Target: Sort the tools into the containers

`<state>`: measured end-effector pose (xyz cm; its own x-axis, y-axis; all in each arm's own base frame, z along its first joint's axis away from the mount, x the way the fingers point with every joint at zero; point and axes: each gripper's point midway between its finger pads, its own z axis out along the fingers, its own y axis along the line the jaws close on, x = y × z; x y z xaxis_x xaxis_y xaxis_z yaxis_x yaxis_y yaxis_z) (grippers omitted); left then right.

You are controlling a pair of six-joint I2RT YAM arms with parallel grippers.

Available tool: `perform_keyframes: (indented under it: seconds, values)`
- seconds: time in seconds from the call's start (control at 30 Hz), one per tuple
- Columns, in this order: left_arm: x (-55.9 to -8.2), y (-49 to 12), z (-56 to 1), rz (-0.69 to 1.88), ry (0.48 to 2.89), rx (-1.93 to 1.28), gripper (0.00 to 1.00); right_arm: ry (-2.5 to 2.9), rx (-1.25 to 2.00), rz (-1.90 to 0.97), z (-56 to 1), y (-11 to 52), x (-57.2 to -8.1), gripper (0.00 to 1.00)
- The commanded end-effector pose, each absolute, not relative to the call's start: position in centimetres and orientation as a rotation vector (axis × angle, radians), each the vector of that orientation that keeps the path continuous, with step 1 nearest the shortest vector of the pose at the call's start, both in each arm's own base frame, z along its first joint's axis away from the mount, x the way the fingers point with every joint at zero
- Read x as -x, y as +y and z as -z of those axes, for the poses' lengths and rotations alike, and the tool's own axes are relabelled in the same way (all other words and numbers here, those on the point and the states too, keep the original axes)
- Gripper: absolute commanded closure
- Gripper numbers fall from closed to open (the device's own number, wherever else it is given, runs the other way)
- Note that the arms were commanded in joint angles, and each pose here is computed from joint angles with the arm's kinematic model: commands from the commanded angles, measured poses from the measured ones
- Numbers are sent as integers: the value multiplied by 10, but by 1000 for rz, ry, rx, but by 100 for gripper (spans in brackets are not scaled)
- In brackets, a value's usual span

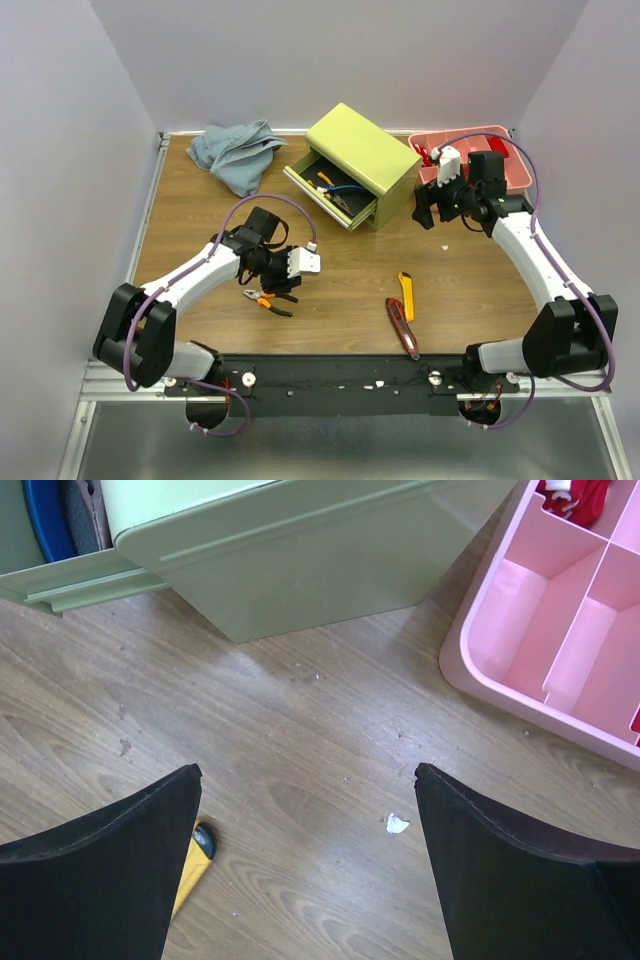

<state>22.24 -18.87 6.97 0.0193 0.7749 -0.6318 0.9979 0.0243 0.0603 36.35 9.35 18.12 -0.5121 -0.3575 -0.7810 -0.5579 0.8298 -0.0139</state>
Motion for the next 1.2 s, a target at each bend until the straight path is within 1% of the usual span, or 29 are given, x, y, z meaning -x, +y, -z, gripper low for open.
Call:
perform_keyframes:
  seconds: [0.0,0.07,0.17,0.33,0.5,0.6,0.63,0.67,0.7,0.73,0.8,0.83,0.9,0.93,1.0,1.03,1.17]
  values:
    - [-230,-182,-71,486,1786,-1806,46,2145,671,-320,-190,96,-370,5]
    - [-220,-177,-59,504,1796,-1839,46,2144,669,-324,-192,96,-371,5]
    - [-217,-170,-43,489,1814,-1888,46,2140,665,-318,-195,96,-372,5]
    - [-214,-160,-24,475,1854,-1971,49,2140,667,-309,-195,95,-371,5]
    - [-220,-158,-12,448,1875,-1989,57,2139,669,-299,-194,93,-368,5]
    - [-216,-158,-8,491,1892,-2030,74,2138,668,-291,-193,92,-368,5]
    - [-219,-162,-12,504,1878,-2038,89,2138,669,-287,-194,91,-368,5]
    - [-216,-167,-19,566,1851,-2035,96,2135,669,-285,-195,91,-368,5]
    - [-209,-168,-26,616,1823,-2066,100,2137,670,-280,-194,90,-368,5]
    - [-220,-176,-44,615,1774,-2038,100,2135,668,-277,-195,90,-368,5]
    - [-223,-188,-67,673,1718,-2012,100,2139,673,-276,-193,90,-368,5]
    - [-240,-199,-92,641,1645,-1988,100,2140,672,-275,-192,89,-367,5]
    - [-257,-212,-121,612,1568,-1955,100,2140,672,-275,-191,89,-367,5]
    - [-278,-223,-148,558,1505,-1920,100,2140,672,-277,-191,90,-367,5]
    - [-302,-231,-178,502,1439,-1871,100,2140,675,-276,-191,90,-367,5]
    - [-321,-239,-202,463,1402,-1828,100,2137,675,-275,-192,90,-368,5]
    - [-370,-247,-247,330,1298,-1740,100,2132,679,-261,-193,89,-372,5]
